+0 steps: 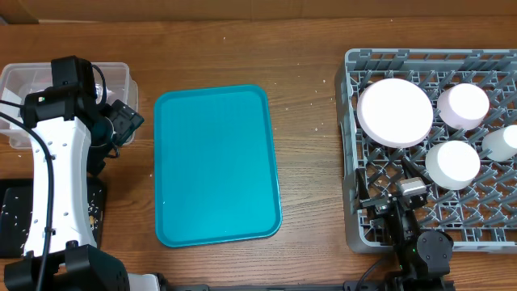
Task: Sort waste into correct bins and load items into the dishwasher
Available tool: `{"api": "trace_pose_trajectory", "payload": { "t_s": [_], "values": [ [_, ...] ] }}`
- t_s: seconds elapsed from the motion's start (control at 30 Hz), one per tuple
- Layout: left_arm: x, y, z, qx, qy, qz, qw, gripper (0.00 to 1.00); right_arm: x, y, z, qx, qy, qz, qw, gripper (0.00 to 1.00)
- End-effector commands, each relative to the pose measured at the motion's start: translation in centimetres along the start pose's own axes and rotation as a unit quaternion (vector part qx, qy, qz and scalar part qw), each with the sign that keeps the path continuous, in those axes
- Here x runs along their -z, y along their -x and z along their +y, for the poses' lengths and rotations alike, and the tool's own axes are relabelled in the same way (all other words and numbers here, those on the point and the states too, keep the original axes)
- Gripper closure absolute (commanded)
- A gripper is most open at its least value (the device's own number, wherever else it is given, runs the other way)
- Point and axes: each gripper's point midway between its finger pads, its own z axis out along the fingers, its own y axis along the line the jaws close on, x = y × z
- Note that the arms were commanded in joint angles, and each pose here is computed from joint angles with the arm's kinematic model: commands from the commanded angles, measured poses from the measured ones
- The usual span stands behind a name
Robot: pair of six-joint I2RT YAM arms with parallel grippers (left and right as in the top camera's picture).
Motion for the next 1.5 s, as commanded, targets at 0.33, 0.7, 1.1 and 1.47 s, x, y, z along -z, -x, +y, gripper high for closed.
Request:
{"api": "trace_pose_trajectory", "payload": {
  "t_s": [0.33, 0.7, 1.1, 1.47],
  "values": [
    [-0.1, 0.1, 0.1, 0.007, 0.002, -0.001, 1.0, 0.0, 0.0, -0.3, -0.4, -0.004, -0.011, 0.001, 1.0, 0.0],
    [-0.1, 0.1, 0.1, 0.007, 0.002, -0.001, 1.0, 0.0, 0.0, -0.3, -0.4, -0.004, -0.011, 0.001, 1.0, 0.0],
    [1.4, -0.4, -1.2, -0.089, 0.0, -0.041, 0.995, 0.0, 0.0, -0.3, -0.4, -0.004, -0.011, 0.001, 1.0, 0.0],
    [5.3, -7.2, -7.9, -0.428, -0.179, -0.177, 0.868, 0.0, 0.0, -0.3, -0.4, -0.004, -0.011, 0.001, 1.0, 0.0]
  ]
}}
